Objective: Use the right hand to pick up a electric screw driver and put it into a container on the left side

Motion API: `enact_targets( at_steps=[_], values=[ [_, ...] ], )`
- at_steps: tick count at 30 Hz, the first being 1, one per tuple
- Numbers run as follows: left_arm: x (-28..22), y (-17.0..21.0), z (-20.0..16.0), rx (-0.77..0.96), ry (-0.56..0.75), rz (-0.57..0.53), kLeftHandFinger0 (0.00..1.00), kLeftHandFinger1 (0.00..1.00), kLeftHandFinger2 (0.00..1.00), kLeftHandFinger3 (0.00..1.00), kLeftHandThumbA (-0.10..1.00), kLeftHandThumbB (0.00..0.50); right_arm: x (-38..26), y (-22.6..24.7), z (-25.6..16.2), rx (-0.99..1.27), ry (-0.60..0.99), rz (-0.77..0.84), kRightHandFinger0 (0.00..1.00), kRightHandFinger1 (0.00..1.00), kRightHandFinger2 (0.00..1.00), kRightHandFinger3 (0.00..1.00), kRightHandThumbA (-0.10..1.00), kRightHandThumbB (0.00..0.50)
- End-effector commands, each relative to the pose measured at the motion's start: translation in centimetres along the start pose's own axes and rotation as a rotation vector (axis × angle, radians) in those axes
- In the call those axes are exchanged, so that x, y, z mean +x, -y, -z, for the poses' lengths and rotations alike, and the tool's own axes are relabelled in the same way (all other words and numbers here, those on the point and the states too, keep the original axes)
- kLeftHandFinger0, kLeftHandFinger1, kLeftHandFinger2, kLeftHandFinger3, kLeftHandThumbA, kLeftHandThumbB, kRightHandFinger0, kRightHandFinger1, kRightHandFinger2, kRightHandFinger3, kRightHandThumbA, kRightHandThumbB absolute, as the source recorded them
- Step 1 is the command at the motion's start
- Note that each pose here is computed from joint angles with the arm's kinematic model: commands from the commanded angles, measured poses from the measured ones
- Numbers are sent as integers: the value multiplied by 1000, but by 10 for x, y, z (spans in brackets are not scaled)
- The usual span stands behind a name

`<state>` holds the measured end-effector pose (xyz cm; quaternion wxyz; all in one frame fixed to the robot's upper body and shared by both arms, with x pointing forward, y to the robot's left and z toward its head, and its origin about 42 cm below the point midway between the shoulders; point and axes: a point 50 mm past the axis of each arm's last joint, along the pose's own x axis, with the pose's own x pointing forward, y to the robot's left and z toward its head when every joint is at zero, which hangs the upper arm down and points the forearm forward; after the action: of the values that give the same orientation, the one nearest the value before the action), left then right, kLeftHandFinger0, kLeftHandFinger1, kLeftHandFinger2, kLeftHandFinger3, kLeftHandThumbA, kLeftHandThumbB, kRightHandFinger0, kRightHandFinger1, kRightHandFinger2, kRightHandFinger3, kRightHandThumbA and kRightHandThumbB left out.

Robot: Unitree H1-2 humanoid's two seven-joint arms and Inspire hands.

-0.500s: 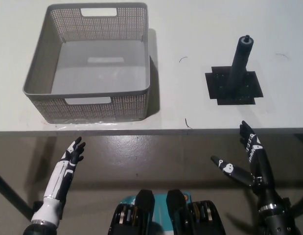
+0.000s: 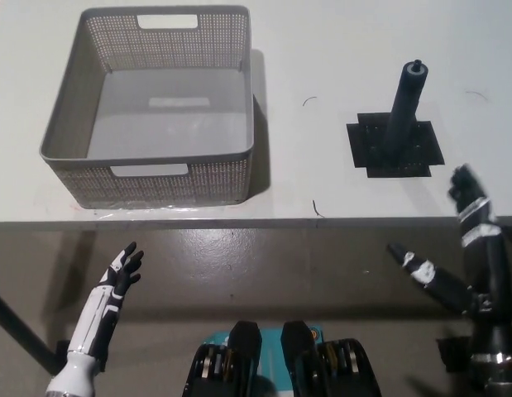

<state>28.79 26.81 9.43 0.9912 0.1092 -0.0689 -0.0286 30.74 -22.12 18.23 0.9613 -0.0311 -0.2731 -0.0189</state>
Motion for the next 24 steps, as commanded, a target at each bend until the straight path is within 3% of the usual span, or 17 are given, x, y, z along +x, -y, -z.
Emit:
enact_targets(
  at_steps=[1,3,5,10,11,17,24],
  values=[
    [0,-4,-12,-4,75,15,1000,1000,1000,1000,1000,170,30,4,-22,-6,83,46,1000,1000,1000,1000,1000,394],
    [-1,-3,-10,-11,72,20,1000,1000,1000,1000,1000,162,45,7,-22,-15,70,65,1000,1000,1000,1000,1000,407],
    [-3,-3,-9,-9,66,19,1000,1000,1000,1000,1000,165,59,11,-24,-34,68,65,1000,1000,1000,1000,1000,376],
    [-6,-2,-7,-15,53,19,1000,1000,1000,1000,1000,172,100,25,-32,-40,51,44,1000,1000,1000,1000,1000,418],
    [-7,-2,-6,-16,53,18,1000,1000,1000,1000,1000,172,112,29,-31,-30,44,48,1000,1000,1000,1000,1000,391],
    [-7,-1,-5,-20,54,22,1000,1000,1000,1000,1000,173,173,42,-17,-28,-23,71,1000,1000,1000,1000,1000,358],
    [-7,-1,-3,-23,49,24,1000,1000,1000,1000,1000,182,208,43,0,23,-95,71,1000,1000,1000,1000,1000,355]
  ],
)
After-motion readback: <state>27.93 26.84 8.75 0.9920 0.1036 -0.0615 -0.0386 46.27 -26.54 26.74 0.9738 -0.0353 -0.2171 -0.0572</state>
